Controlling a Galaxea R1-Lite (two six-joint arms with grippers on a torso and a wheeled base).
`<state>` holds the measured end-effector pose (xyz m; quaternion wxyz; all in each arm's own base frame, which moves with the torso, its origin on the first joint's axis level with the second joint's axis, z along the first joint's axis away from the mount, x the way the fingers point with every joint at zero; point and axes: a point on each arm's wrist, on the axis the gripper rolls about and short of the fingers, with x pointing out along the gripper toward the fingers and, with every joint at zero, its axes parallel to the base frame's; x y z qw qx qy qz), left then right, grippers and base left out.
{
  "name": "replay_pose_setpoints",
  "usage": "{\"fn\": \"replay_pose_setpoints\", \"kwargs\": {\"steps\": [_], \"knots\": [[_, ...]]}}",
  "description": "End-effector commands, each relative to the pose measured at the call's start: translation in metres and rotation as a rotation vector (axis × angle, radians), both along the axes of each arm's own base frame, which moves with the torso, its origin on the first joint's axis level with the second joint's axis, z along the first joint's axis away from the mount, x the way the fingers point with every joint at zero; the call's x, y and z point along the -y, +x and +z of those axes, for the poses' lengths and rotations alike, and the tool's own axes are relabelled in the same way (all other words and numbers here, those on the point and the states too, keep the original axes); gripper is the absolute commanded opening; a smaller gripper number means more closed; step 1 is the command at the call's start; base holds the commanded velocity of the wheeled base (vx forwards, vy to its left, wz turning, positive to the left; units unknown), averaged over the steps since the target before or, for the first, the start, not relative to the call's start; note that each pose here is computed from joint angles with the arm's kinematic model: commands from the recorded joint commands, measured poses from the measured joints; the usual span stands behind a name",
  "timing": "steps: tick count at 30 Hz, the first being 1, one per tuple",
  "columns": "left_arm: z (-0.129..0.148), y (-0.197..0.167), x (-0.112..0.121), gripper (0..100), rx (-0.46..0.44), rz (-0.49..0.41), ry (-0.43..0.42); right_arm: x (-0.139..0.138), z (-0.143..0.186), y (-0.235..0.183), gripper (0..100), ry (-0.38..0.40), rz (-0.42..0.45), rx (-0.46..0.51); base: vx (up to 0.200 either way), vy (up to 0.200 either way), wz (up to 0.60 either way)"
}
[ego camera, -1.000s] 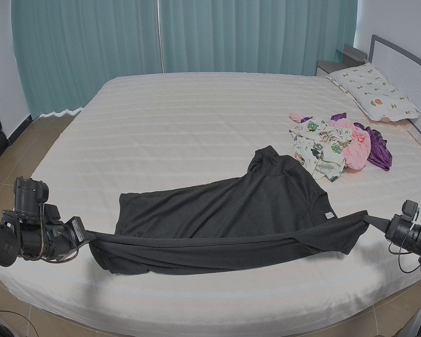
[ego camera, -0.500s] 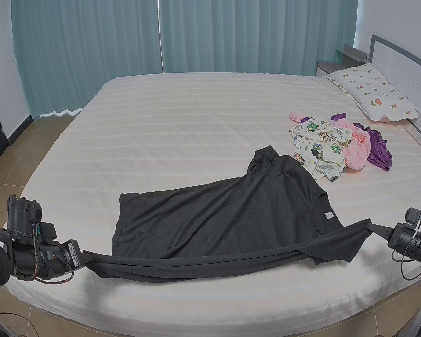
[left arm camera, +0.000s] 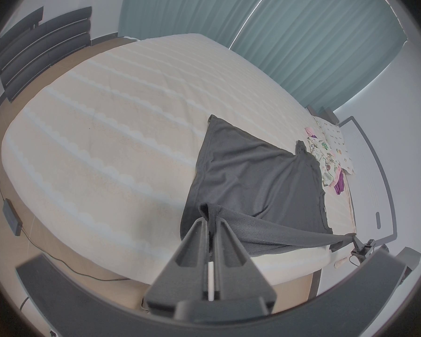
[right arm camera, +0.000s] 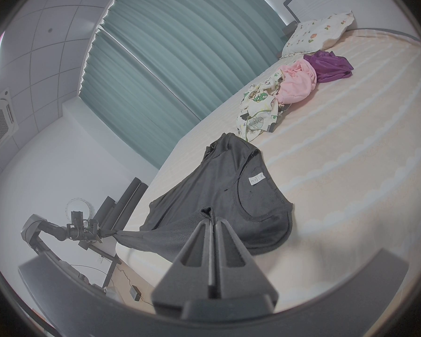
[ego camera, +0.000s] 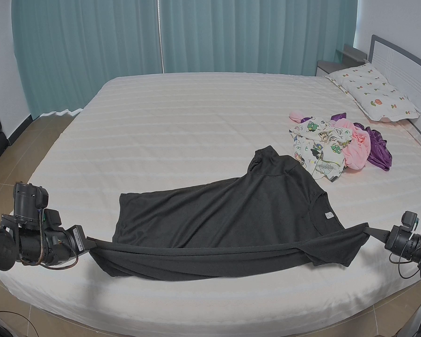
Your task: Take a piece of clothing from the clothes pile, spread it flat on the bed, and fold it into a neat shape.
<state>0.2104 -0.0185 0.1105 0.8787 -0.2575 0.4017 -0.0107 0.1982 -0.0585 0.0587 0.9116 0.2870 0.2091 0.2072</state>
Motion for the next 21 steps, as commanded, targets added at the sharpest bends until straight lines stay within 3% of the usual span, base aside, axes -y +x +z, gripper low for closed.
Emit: {"fn": "replay_pose_setpoints", "kwargs": {"steps": [1, 13, 21], "knots": [[-0.012, 0.018, 0.001, 0, -0.053, 0.003, 0.003, 0.005, -0.011, 0.016, 0, 0.008, 0.004, -0.025, 0.000, 0.000, 0.00], [-0.029, 0.047, 0.002, 0, -0.117, 0.031, -0.013, -0.005, -0.028, 0.055, 0, -0.028, 0.016, -0.034, 0.000, 0.000, 0.00], [-0.037, 0.063, 0.003, 0, -0.110, 0.041, -0.018, -0.003, -0.036, 0.068, 0, -0.026, 0.011, -0.041, 0.000, 0.000, 0.00]]}}
